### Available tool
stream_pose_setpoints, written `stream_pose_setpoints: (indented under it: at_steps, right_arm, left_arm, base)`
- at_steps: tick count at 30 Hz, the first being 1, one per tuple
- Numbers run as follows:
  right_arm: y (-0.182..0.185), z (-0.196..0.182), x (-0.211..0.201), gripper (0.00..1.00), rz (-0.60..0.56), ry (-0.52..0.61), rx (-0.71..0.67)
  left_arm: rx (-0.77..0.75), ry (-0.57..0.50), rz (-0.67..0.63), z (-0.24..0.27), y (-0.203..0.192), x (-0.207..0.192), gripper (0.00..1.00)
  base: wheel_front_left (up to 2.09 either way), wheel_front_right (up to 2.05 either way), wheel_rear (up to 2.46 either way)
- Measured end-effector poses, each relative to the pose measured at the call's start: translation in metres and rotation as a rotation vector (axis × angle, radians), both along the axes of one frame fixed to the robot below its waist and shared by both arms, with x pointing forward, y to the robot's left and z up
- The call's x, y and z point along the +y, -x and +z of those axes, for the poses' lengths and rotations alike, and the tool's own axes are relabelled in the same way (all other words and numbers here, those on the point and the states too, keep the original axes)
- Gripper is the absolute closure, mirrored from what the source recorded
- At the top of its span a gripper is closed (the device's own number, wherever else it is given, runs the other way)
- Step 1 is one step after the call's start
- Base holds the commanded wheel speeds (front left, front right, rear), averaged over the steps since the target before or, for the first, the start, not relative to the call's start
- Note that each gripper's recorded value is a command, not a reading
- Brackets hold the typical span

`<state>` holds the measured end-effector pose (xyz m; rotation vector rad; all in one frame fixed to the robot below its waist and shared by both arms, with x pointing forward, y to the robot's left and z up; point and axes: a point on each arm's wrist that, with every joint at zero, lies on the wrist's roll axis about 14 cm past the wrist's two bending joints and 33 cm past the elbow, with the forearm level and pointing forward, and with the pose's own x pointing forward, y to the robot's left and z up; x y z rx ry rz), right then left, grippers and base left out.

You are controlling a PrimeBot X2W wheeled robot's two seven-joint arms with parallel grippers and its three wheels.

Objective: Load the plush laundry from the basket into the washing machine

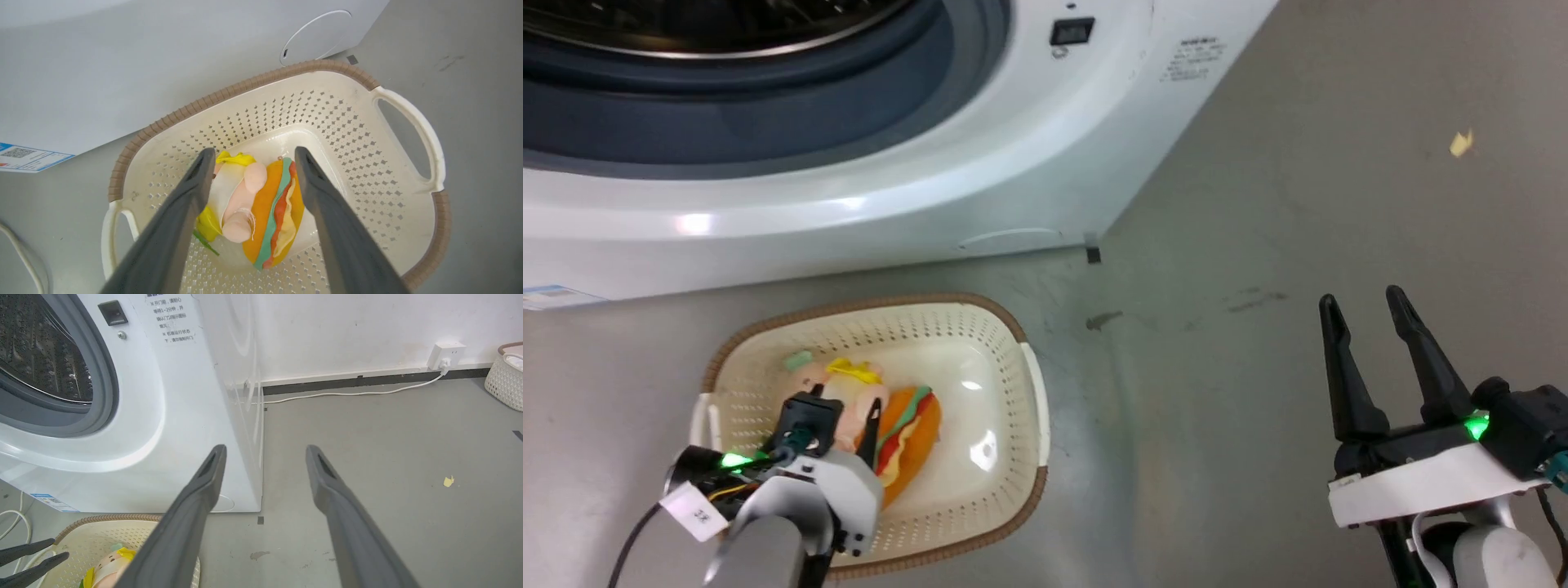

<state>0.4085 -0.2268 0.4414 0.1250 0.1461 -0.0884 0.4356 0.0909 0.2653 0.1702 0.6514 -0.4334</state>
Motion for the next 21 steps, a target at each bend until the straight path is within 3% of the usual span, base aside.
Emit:
stream_pose_setpoints:
  at_steps: [21]
  right_arm:
    - [-0.002,-0.038,-0.027,0.0,-0.094,-0.016,0.072]
  left_arm:
    - [0.349,-0.141,-0.162,-0.114,0.03,-0.002,0.0]
  base:
    - [0.0,0.0,0.0]
